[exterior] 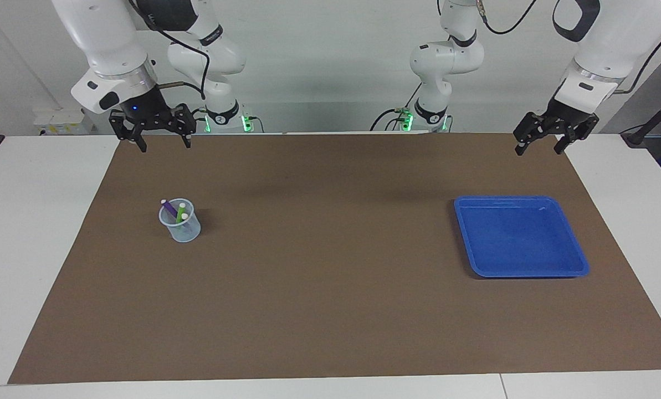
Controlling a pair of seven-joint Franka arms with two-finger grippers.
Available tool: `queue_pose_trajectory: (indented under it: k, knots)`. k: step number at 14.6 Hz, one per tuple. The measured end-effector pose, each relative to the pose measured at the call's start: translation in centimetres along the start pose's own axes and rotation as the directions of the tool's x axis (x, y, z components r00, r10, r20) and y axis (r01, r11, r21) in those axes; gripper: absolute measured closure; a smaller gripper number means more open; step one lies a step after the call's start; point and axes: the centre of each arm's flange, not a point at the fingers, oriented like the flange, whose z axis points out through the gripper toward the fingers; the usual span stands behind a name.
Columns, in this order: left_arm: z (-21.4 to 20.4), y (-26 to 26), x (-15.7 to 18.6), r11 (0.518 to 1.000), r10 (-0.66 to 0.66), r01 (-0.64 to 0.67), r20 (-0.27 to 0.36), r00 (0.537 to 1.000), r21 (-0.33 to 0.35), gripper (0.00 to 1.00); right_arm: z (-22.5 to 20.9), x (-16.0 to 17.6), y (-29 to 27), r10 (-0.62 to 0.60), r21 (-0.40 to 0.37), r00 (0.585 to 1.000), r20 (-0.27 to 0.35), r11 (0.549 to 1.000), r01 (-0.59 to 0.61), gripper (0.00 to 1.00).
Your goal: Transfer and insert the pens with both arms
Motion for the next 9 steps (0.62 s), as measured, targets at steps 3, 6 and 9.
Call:
queue_pose_trajectory:
  k: [3,6,9]
  knots:
    - [0.0,-0.3,0.0,1.000,-0.003,0.003,0.000,1.000,-0.005,0.00,0.0,0.0,0.0,0.000,0.000,1.000,0.000,1.000,0.000,0.00]
    - [0.0,-0.8,0.0,1.000,-0.011,0.011,0.000,1.000,-0.006,0.00,0.0,0.0,0.0,0.000,0.000,1.000,0.000,1.000,0.000,0.00]
    - [0.0,-1.1,0.0,1.000,-0.016,0.016,0.000,1.000,-0.004,0.00,0.0,0.0,0.0,0.000,0.000,1.000,0.000,1.000,0.000,0.00]
